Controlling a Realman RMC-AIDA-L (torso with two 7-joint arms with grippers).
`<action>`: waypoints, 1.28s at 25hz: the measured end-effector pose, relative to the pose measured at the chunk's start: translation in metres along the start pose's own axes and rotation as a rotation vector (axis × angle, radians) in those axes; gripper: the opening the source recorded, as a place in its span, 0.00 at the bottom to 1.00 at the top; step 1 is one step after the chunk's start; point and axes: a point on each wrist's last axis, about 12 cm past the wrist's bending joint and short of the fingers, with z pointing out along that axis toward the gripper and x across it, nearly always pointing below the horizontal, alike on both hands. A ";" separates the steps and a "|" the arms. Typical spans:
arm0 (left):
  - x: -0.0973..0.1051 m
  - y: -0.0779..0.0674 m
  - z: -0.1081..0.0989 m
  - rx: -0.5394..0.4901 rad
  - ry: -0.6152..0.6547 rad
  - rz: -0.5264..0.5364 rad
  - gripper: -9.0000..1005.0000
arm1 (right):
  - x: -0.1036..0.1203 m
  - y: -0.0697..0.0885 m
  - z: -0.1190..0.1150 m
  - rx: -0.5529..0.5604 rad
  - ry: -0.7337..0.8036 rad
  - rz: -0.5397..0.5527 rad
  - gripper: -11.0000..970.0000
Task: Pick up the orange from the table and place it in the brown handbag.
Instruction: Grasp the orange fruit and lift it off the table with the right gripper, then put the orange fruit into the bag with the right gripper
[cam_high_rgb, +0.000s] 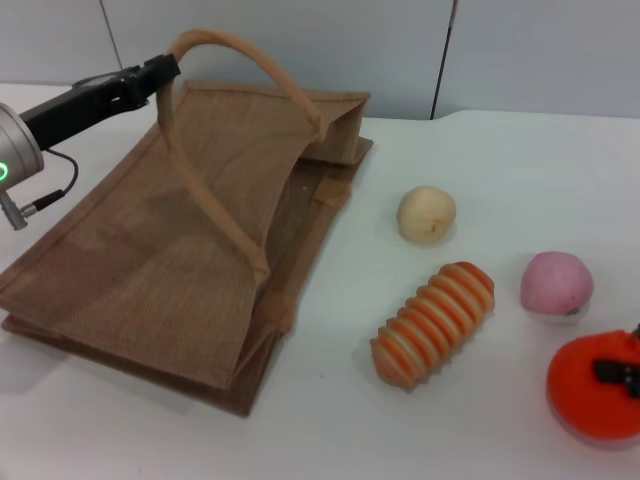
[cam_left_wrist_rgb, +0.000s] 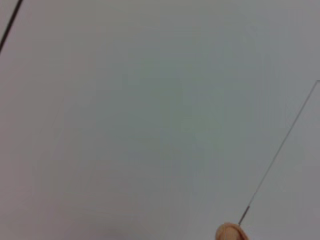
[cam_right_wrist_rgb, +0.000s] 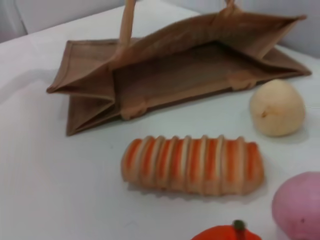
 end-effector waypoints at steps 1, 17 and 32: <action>0.000 0.000 0.000 0.004 -0.003 -0.001 0.12 | -0.001 0.000 -0.001 0.003 -0.009 -0.007 0.40; -0.011 -0.018 -0.004 0.168 -0.067 -0.011 0.12 | -0.046 -0.008 -0.002 0.045 -0.308 -0.163 0.28; -0.021 -0.040 0.007 0.336 -0.080 -0.025 0.12 | -0.125 -0.016 0.101 -0.120 -0.369 -0.275 0.16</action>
